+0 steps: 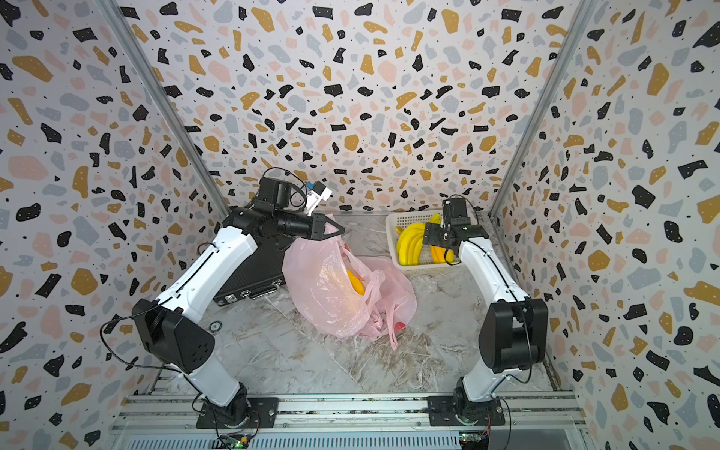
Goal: Place the banana into a plastic bag & tie a knot
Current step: Pick up the banana from the basket.
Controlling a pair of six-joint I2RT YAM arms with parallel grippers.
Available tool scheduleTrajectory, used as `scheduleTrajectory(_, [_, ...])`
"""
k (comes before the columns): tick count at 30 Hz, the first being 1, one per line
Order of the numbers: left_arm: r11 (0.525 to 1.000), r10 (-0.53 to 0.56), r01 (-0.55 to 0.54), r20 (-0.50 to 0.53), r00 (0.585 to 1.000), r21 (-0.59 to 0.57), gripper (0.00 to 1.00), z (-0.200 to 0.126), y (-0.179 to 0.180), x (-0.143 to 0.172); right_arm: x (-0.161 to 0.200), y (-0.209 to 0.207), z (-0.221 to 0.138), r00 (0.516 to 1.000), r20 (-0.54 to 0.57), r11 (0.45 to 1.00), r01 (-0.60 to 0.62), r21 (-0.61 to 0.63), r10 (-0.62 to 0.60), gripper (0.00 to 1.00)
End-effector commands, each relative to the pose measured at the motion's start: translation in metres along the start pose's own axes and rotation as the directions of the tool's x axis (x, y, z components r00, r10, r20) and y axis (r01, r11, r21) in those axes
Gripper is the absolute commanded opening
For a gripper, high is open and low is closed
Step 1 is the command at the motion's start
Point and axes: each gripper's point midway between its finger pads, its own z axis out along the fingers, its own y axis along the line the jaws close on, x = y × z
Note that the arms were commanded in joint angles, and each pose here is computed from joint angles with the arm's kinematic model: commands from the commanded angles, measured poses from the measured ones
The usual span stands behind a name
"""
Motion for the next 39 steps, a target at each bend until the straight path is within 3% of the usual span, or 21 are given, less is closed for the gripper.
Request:
scheduleTrajectory(1, [0.998, 0.049, -0.05, 0.036, 0.998, 0.025, 0.0, -0.009, -0.01, -0.007, -0.011, -0.018, 0.004, 1.0, -0.019, 0.999, -0.01, -0.03, 0.009, 0.81])
scheduleTrajectory(12, [0.999, 0.04, -0.041, 0.037, 0.998, 0.023, 0.0, -0.008, -0.004, -0.008, -0.005, -0.02, 0.064, 0.985, -0.143, 0.986, 0.07, -0.149, -0.091, 0.7])
scheduleTrajectory(17, [0.999, 0.04, -0.041, 0.038, 0.998, 0.021, 0.0, -0.009, -0.004, -0.009, -0.005, -0.024, 0.084, 0.98, -0.17, 0.988, 0.082, -0.13, -0.104, 0.66])
scheduleTrajectory(24, [0.999, 0.035, -0.036, 0.034, 0.999, 0.014, 0.0, -0.008, -0.002, -0.008, -0.006, -0.023, 0.1, 0.975, -0.186, 0.985, 0.094, -0.145, -0.12, 0.55])
scheduleTrajectory(26, [0.999, 0.034, -0.034, 0.034, 0.999, 0.013, 0.0, -0.007, 0.0, -0.007, -0.006, -0.026, 0.101, 0.975, -0.185, 0.986, 0.103, -0.128, -0.125, 0.47])
scheduleTrajectory(30, [1.0, 0.015, -0.015, 0.026, 1.0, 0.009, 0.0, -0.004, 0.004, -0.007, -0.014, -0.03, 0.087, 0.981, -0.151, 0.991, 0.105, -0.088, -0.118, 0.36])
scheduleTrajectory(39, [1.0, 0.01, -0.009, 0.044, 0.999, -0.029, 0.0, -0.009, 0.005, -0.008, -0.055, -0.03, 0.01, 0.995, 0.085, 0.998, 0.056, -0.03, -0.053, 0.28])
